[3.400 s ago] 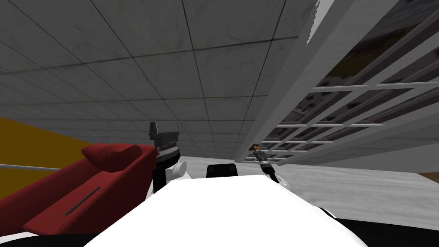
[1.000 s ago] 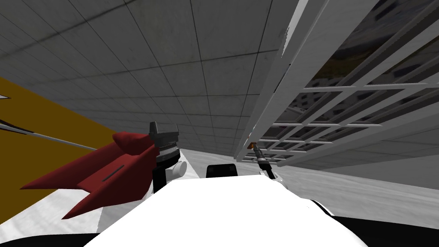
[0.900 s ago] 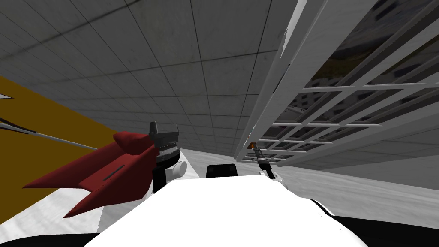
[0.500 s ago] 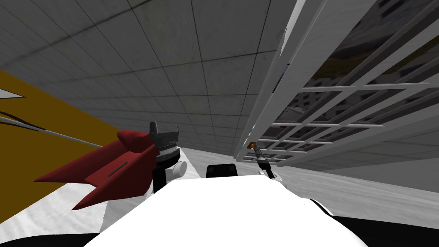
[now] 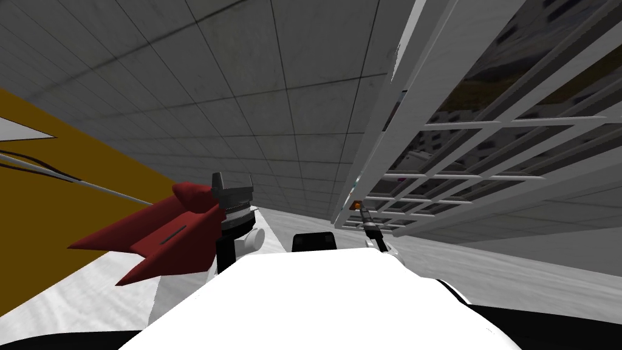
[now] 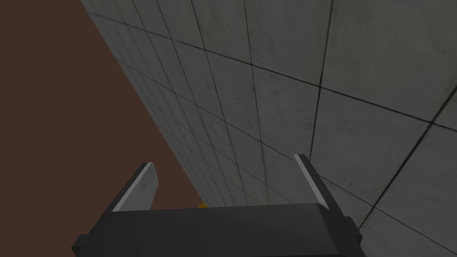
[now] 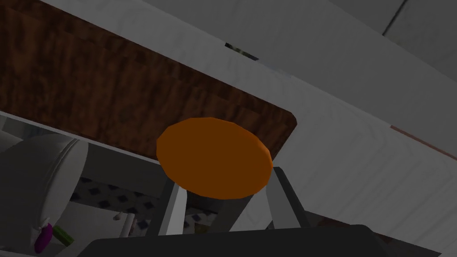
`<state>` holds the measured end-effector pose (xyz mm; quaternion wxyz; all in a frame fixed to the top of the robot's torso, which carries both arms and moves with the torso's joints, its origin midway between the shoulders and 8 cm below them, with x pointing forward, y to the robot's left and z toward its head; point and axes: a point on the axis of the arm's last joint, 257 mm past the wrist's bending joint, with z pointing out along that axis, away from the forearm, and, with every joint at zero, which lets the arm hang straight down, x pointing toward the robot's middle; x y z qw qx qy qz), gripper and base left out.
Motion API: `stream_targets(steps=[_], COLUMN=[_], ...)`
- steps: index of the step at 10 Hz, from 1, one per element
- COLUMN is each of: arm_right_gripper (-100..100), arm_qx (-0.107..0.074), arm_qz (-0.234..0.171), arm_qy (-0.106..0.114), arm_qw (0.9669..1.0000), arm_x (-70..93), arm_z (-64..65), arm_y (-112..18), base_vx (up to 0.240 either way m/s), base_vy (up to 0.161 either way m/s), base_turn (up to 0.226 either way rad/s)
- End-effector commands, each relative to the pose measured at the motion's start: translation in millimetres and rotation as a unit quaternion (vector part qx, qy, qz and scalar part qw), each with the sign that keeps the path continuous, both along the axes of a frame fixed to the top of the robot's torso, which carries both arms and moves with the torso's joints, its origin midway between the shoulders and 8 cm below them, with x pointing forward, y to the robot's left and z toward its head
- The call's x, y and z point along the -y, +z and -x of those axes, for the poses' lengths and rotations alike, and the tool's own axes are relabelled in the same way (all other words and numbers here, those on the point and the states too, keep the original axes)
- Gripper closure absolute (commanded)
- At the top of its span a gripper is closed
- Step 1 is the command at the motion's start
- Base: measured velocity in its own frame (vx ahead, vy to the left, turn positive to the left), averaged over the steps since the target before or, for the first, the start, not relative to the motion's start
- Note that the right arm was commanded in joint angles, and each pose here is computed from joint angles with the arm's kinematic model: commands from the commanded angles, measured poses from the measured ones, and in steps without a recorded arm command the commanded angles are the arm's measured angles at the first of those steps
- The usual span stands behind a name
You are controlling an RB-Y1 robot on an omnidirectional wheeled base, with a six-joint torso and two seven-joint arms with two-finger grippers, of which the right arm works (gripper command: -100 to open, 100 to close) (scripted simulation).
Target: Pull the door open
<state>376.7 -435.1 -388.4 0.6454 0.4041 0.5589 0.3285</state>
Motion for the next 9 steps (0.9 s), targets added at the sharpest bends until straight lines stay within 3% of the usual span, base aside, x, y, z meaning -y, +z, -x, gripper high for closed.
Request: stream_targets(steps=[1,7,9], arm_right_gripper=[100,100,100], arm_qx=[0.000,0.012,0.020], arm_qz=[-0.028,-0.101,-0.142], arm_qy=[0.006,0.004,0.002], arm_qw=[0.9996,0.9948,0.9897], arm_x=[-10.3,-12.1,-13.4], arm_z=[-0.9,-5.7,-8.8], arm_y=[-4.8,-4.4,-4.2], base_vx=[-0.033,-0.029,-0.044], base_vy=[-0.021,-0.015,-0.020], base_turn=[0.032,0.035,0.047])
